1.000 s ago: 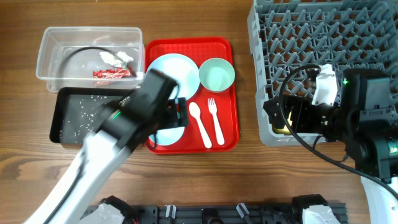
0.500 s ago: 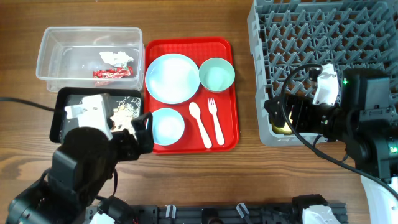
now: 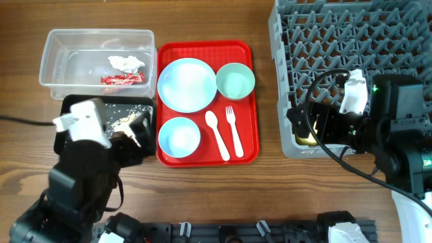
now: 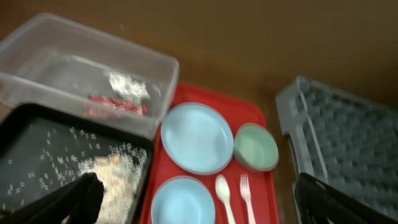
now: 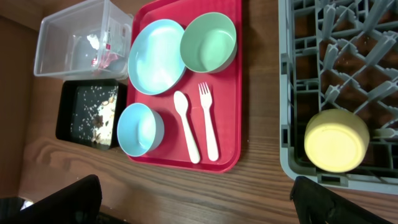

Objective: Sort waste into correct bins and load items into the dishwasher rack

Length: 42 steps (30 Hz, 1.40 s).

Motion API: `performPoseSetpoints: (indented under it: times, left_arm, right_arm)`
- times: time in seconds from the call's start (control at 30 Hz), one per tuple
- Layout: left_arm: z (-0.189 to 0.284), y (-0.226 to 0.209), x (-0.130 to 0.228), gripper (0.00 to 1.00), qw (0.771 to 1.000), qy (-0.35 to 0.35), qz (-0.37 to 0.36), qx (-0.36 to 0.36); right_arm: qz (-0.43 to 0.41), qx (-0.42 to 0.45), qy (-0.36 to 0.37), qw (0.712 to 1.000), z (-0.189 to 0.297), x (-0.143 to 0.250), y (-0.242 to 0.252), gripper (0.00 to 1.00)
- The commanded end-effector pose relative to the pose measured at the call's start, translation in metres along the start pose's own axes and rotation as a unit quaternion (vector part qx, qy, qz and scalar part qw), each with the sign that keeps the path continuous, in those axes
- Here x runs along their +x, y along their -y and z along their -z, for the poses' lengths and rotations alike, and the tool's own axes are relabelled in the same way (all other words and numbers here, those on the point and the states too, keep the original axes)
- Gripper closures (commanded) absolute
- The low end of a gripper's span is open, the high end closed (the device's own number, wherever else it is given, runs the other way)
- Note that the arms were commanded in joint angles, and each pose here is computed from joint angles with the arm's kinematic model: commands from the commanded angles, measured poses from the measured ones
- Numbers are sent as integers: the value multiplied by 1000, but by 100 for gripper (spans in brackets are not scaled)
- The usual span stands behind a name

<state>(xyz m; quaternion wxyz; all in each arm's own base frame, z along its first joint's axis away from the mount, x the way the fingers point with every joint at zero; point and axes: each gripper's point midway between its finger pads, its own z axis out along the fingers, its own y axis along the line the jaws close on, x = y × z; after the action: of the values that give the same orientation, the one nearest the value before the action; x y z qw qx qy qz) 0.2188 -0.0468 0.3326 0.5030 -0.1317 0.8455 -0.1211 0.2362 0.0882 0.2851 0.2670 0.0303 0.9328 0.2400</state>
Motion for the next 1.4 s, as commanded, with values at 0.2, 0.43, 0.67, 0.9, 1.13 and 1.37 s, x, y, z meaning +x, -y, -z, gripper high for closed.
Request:
performPoseSetpoints:
  times: [0.2, 0.43, 0.67, 0.9, 1.13, 1.37]
  left_arm:
    - [-11, -44, 15, 0, 992, 122, 8, 25]
    - [-31, -57, 52, 0, 984, 165, 14, 62]
    - [-68, -71, 94, 0, 980, 179, 12, 81]
    - [-96, -81, 125, 0, 985, 152, 16, 79]
    - [-99, -83, 127, 0, 985, 153, 17, 80]
    - [-99, -83, 127, 0, 985, 153, 17, 80]
  right_arm:
    - [-5, 8, 2, 1000, -1, -2, 3, 0]
    - [-5, 8, 3, 1000, -1, -2, 3, 0]
    - [-5, 8, 3, 1000, -1, -2, 3, 0]
    - [-5, 8, 3, 1000, -1, -2, 3, 0]
    - [-5, 8, 3, 1000, -1, -2, 3, 0]
    - [-5, 8, 3, 1000, -1, -2, 3, 0]
